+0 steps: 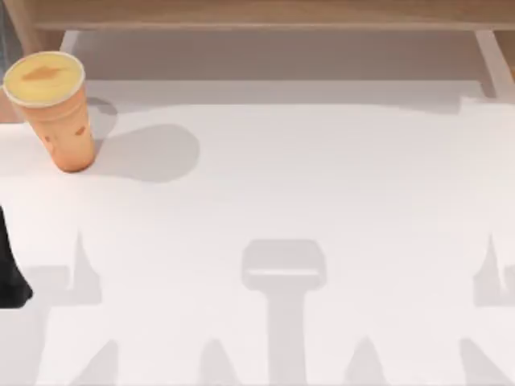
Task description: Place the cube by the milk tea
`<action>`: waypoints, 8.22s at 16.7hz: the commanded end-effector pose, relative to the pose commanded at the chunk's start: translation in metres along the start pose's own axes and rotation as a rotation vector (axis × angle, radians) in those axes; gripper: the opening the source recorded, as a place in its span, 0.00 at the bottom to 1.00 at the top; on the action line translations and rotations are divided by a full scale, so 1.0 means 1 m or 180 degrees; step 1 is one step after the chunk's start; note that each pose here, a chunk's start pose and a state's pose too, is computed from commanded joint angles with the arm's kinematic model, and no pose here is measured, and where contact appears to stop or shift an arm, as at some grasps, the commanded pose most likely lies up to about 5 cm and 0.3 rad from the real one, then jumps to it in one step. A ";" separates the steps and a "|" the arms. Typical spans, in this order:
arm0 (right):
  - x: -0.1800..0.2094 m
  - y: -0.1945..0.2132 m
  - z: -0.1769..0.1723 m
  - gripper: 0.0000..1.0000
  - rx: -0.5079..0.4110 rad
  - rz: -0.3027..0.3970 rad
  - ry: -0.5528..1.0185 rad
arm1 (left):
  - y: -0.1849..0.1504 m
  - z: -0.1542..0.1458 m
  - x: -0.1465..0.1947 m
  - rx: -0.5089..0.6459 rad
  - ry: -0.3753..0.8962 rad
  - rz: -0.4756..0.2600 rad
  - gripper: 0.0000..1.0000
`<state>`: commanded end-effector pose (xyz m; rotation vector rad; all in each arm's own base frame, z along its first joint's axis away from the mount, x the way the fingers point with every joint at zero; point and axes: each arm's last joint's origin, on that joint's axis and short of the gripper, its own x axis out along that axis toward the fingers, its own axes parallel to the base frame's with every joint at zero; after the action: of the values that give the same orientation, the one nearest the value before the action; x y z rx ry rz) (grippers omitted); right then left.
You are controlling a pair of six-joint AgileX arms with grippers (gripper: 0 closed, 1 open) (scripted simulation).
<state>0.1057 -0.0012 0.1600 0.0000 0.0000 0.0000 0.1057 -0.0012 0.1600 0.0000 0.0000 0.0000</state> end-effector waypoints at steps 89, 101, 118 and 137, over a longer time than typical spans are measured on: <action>0.000 0.000 0.000 1.00 0.0000 0.0000 0.0000 | -0.096 0.310 0.342 -0.0149 -0.0315 0.0733 0.00; 0.000 0.000 0.000 1.00 0.0000 0.0000 0.0000 | 0.219 0.173 0.353 0.0412 0.2732 0.2217 0.00; 0.000 0.000 0.000 1.00 0.0000 0.0000 0.0000 | 0.127 0.033 0.384 0.0018 0.4993 -0.0052 0.00; 0.000 0.000 0.000 1.00 0.0000 0.0000 0.0000 | 0.139 0.028 0.373 -0.0126 0.5196 -0.0059 0.00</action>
<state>0.1057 -0.0012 0.1600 0.0000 0.0000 0.0000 0.4789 0.1377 0.1878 -0.0395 1.6325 -0.0185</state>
